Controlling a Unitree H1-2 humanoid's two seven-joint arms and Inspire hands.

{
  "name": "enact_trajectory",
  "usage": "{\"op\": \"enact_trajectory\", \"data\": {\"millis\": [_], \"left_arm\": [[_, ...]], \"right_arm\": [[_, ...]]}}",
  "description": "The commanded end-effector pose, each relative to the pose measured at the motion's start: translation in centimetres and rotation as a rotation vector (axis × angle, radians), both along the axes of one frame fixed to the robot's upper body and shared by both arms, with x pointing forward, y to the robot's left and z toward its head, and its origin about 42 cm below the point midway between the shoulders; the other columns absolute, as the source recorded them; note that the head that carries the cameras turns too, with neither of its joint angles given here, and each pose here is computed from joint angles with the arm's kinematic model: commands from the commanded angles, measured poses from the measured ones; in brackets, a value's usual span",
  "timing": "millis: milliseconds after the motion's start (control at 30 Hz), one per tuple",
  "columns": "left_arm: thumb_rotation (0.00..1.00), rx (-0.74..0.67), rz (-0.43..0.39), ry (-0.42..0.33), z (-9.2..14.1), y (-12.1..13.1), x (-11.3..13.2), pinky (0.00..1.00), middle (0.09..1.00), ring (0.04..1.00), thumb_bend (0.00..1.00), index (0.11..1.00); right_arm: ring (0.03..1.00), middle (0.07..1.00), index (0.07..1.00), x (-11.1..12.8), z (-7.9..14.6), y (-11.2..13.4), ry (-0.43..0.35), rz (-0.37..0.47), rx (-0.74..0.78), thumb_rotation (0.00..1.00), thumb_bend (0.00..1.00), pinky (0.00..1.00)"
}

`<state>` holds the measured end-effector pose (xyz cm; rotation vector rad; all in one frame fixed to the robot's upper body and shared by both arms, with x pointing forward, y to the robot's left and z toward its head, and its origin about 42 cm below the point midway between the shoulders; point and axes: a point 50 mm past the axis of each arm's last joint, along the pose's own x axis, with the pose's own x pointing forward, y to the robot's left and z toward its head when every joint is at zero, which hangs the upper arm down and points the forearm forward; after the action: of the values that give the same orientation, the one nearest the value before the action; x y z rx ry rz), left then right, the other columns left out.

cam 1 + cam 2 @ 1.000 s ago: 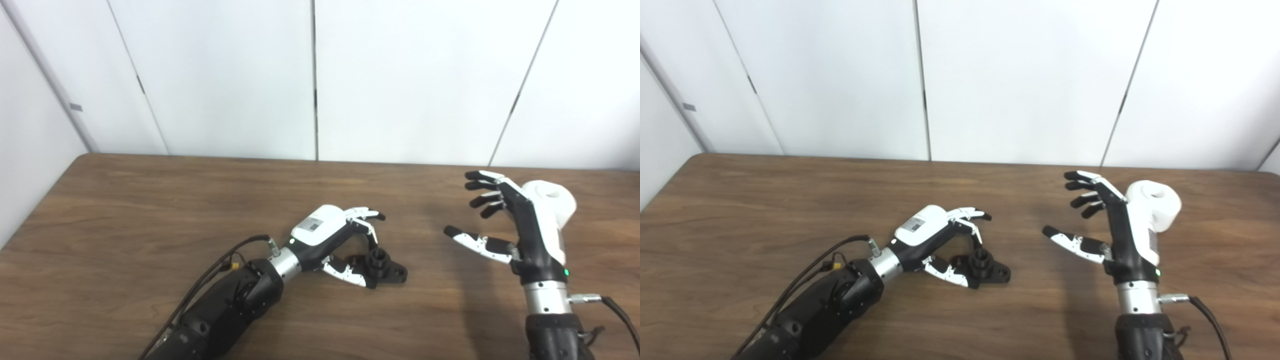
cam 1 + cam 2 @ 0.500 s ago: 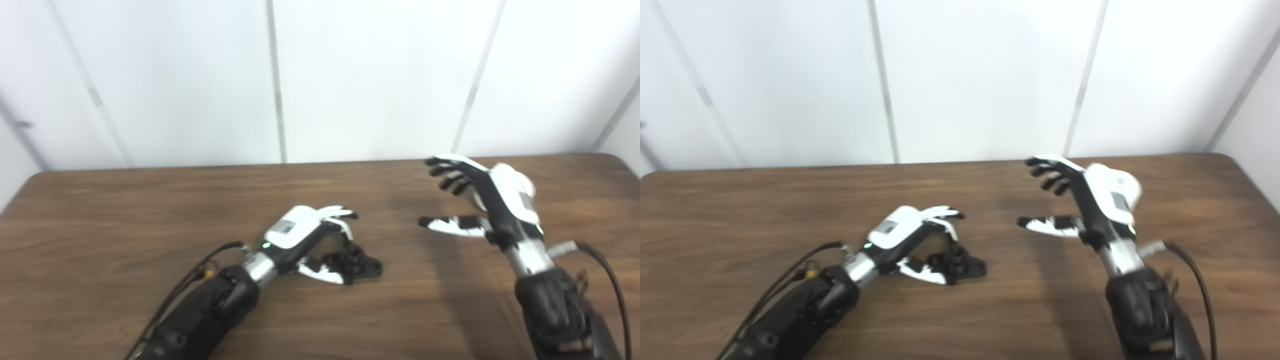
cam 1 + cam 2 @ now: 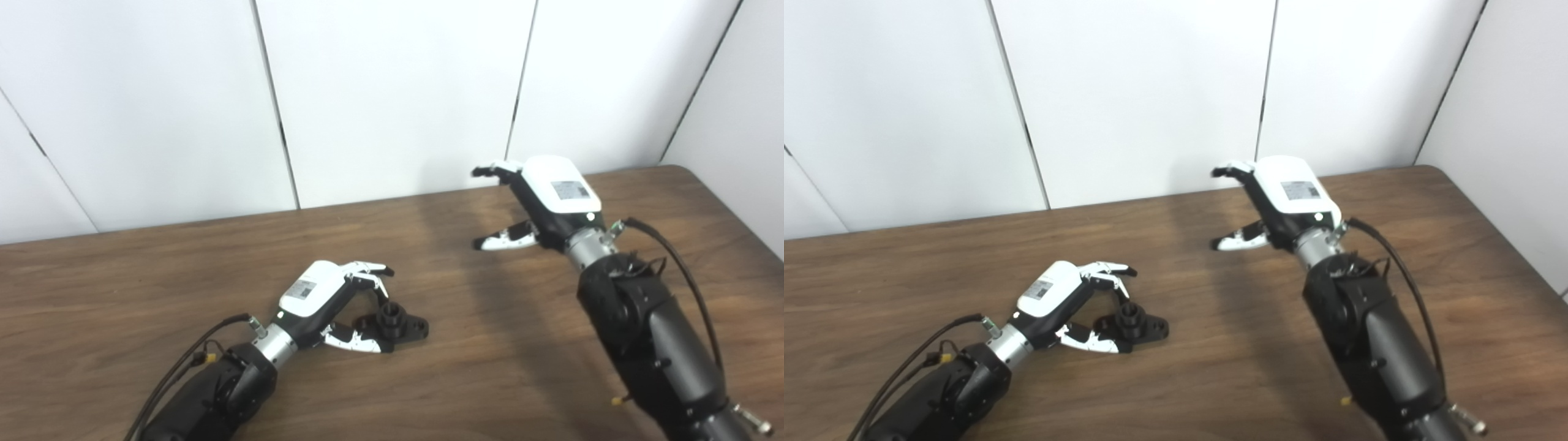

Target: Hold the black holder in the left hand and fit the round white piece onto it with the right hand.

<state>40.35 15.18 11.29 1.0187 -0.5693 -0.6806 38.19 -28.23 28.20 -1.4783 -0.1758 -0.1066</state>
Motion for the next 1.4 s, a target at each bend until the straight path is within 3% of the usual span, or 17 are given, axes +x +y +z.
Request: {"op": "enact_trajectory", "data": {"millis": [0, 100, 233, 600, 933, 1367], "left_arm": [[0.06, 0.173, -0.004, 0.126, -3.8, 3.0, -1.9, 0.65, 0.816, 0.812, 0.52, 0.487], [0.06, 0.183, -0.009, 0.128, -3.6, 3.2, -2.0, 0.67, 0.818, 0.813, 0.52, 0.488], [0.05, 0.179, -0.009, 0.136, -3.3, 3.4, -2.0, 0.67, 0.816, 0.809, 0.52, 0.488], [0.05, 0.185, -0.005, 0.137, -3.2, 4.2, -2.0, 0.64, 0.803, 0.795, 0.52, 0.487], [0.05, 0.173, -0.008, 0.143, -3.1, 4.3, -2.0, 0.63, 0.806, 0.794, 0.52, 0.487], [0.05, 0.163, -0.018, 0.137, -2.6, 4.2, -2.3, 0.63, 0.799, 0.784, 0.52, 0.487]], "right_arm": [[0.847, 0.879, 0.828, 1.1, 3.3, -1.3, -0.066, -0.070, -0.076, 0.34, 0.73, 0.72], [0.906, 0.913, 0.839, 1.9, 4.0, -2.6, -0.040, -0.119, -0.106, 0.34, 0.81, 0.82], [0.935, 0.940, 0.862, 2.6, 4.4, -3.9, -0.002, -0.184, -0.131, 0.36, 0.91, 0.84], [0.982, 0.995, 0.906, 4.5, 4.5, -5.0, 0.092, -0.302, -0.158, 0.39, 0.99, 0.91], [0.968, 0.984, 0.891, 5.2, 3.6, -5.7, 0.173, -0.336, -0.152, 0.38, 1.00, 0.90], [0.940, 0.948, 0.799, 6.4, 1.4, -6.1, 0.254, -0.314, -0.120, 0.33, 0.97, 0.88]]}}
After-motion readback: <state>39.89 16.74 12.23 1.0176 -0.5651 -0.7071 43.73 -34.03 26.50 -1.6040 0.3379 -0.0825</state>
